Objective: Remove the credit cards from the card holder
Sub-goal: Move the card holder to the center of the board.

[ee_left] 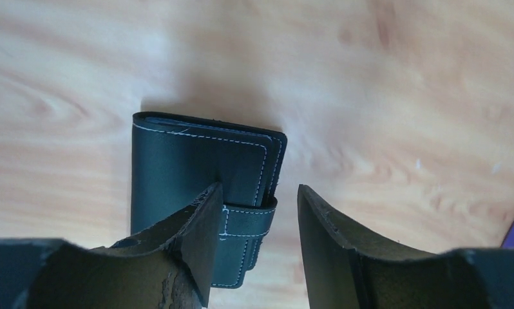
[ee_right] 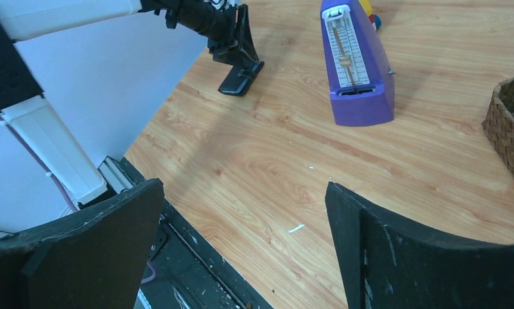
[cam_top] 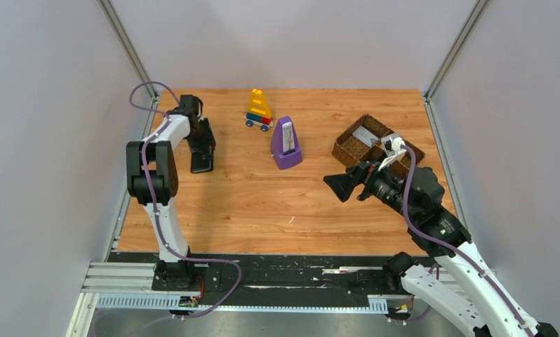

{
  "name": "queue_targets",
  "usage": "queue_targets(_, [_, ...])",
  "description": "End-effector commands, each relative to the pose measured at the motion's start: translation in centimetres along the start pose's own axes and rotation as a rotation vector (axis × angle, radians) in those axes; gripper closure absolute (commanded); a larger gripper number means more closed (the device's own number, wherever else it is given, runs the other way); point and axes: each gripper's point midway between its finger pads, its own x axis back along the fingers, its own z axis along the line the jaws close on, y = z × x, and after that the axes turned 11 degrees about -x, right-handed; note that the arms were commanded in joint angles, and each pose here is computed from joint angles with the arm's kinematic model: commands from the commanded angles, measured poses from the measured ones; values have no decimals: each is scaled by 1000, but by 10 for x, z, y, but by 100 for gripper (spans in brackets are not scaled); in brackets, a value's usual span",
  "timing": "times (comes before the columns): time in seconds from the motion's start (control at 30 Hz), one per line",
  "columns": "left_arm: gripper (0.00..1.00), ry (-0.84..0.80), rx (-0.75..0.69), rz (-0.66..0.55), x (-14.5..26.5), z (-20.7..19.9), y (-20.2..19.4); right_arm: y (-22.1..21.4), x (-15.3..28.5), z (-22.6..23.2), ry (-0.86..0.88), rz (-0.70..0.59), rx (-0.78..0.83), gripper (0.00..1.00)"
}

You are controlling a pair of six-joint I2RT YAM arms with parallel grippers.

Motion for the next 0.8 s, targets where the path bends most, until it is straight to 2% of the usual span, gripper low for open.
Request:
queue_targets(0.0, [45, -84, -36, 91, 11, -35, -66, -7, 3, -1, 9, 7, -31, 0])
queue_targets(0.13, [45, -140, -70, 141, 19, -60, -114, -11, 7, -7, -10, 6, -39, 0])
queue_targets(0.27, [45, -259, -109, 160, 34, -103, -154, -14, 9, -9, -15, 7, -36, 0])
queue_targets(0.4, [46, -326, -150, 170, 53, -126, -179, -21, 8, -15, -39, 33, -46, 1])
queue_targets(0.6, [45, -378, -166, 57, 103, -131, -170, -30, 4, -16, -38, 72, -80, 5])
queue_targets(0.77, [40, -286, -177, -23, 125, -109, -161, -46, -7, -20, -41, 142, -141, 11])
